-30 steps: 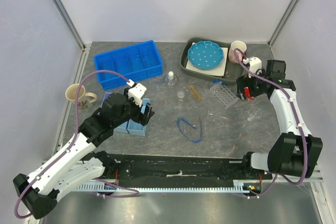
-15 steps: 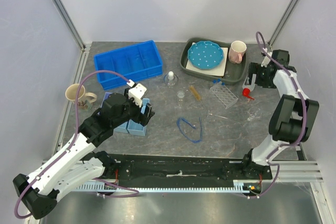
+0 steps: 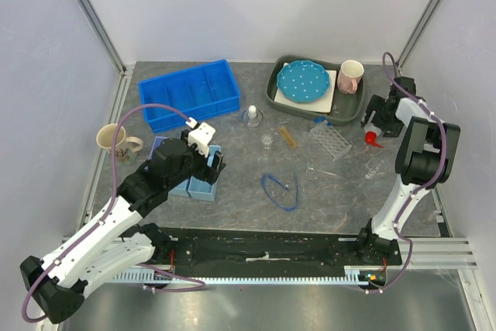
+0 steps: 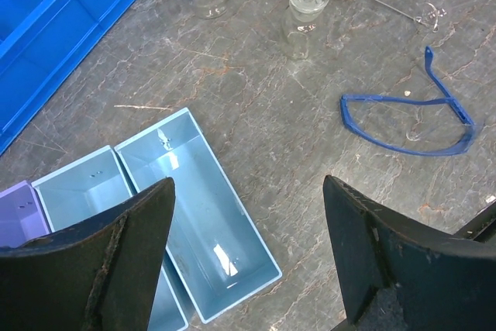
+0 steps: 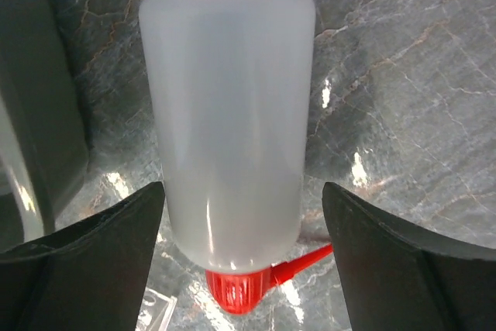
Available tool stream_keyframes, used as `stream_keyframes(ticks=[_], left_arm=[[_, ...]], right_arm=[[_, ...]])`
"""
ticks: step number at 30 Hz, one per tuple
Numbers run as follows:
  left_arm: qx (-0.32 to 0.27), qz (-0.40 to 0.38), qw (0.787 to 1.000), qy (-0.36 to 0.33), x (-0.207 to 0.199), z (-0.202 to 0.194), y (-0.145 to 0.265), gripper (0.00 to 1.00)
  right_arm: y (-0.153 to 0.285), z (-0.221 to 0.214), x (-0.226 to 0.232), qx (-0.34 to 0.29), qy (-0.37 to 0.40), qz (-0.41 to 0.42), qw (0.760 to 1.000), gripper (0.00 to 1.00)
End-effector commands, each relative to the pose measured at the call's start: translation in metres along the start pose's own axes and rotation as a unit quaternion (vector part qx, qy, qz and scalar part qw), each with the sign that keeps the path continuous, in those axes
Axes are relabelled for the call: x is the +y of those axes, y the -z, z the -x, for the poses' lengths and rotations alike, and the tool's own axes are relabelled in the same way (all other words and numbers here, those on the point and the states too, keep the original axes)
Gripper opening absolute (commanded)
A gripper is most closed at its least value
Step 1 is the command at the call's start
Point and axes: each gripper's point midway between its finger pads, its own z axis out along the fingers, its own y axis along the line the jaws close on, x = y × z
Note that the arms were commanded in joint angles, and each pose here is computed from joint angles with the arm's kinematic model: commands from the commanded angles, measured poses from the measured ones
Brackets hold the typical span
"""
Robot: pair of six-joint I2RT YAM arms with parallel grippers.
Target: Organize the chemistry lab equipment
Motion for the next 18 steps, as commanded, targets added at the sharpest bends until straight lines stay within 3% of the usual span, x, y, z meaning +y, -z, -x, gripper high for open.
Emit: stream_keyframes(ticks=[1,3,10,13,16,18], left_arm=[[-0.011,0.015,1.0,-0.015,0.007,0.006,-0.003,0.83],[-0.01,0.017,1.0,-0.016,0.008,0.005,-0.003,0.83],[-0.015,0.012,1.0,-0.013,0.006,0.006,-0.003,0.84],[-0.021,0.012,1.0,-0.005,0.005,0.01,-0.001,0.87],[-0.041,0.014,0.999,0.023,0.005,0.019,0.002,0.99],[-0.063,0.0,0.996,0.063,-0.002,0.029,0.006,1.0]], right_arm=[[-0.008,0.019,0.007,-0.019,-0.025,0.008,0.999,0.83],[-0.01,0.016,0.005,-0.014,-0.02,0.006,1.0,0.78],[0.029,0.04,0.005,-0.079,-0.005,0.016,0.997,0.42],[0.066,0.055,0.011,-0.131,0.005,0.037,0.991,0.37],[0.106,0.052,0.04,-0.162,0.038,0.123,0.978,0.36],[0.137,0.033,0.074,-0.163,0.091,0.231,0.955,0.36]])
